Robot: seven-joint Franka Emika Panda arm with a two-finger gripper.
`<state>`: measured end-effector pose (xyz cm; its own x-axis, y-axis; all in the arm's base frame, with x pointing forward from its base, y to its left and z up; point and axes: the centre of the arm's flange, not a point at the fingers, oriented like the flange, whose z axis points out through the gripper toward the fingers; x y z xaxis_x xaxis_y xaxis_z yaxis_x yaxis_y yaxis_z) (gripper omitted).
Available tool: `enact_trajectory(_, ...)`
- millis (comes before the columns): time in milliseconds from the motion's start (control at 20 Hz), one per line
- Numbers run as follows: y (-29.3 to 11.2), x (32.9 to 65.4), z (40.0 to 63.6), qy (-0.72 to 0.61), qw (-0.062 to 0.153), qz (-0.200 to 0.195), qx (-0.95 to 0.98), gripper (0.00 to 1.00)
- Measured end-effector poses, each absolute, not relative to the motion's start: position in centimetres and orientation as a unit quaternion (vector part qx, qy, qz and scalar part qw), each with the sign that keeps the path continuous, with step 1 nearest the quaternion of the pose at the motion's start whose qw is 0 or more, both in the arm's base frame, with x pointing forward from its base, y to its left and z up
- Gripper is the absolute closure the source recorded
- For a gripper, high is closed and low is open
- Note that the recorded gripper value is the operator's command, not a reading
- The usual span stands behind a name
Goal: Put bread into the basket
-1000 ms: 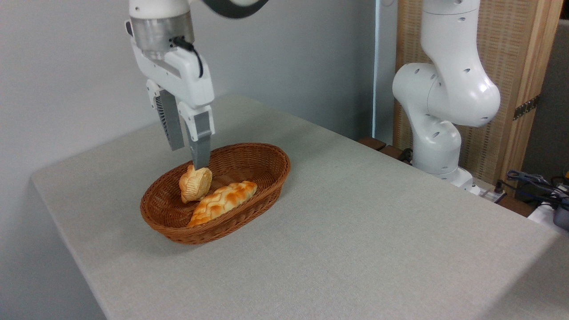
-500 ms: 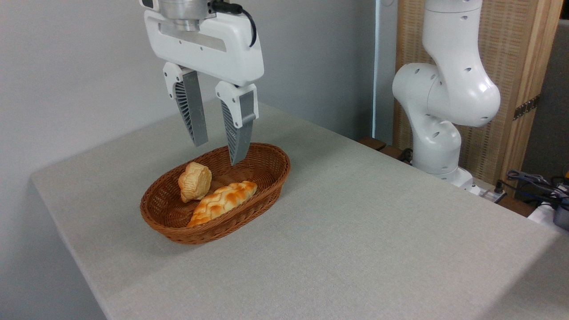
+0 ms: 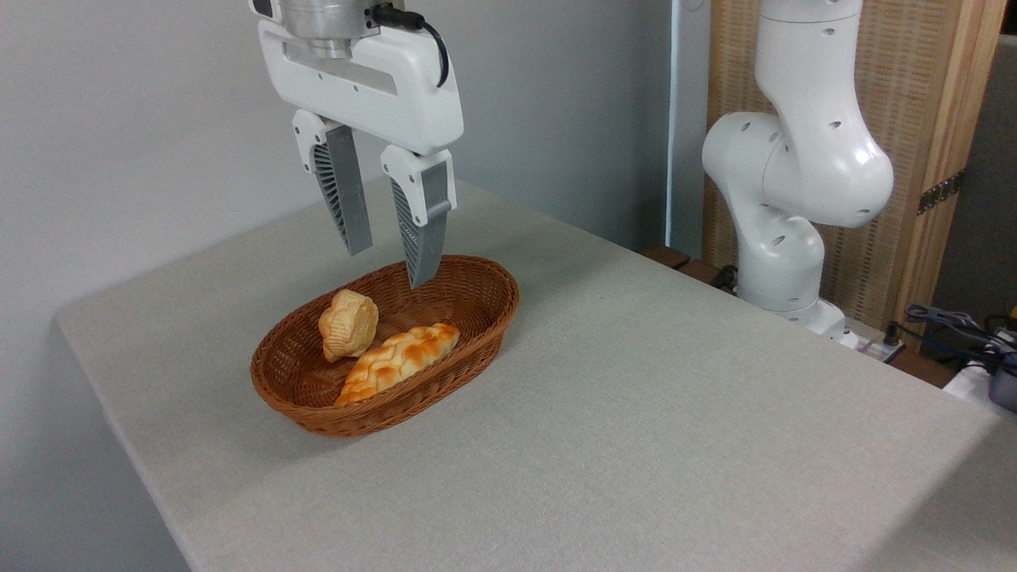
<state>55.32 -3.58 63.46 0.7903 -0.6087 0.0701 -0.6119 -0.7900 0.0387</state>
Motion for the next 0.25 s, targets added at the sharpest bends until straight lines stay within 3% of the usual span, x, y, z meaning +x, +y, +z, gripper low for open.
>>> enact_trajectory(250,-3.62,55.05,63.23,-0.337,0.034,0.015,0.941,0.00)
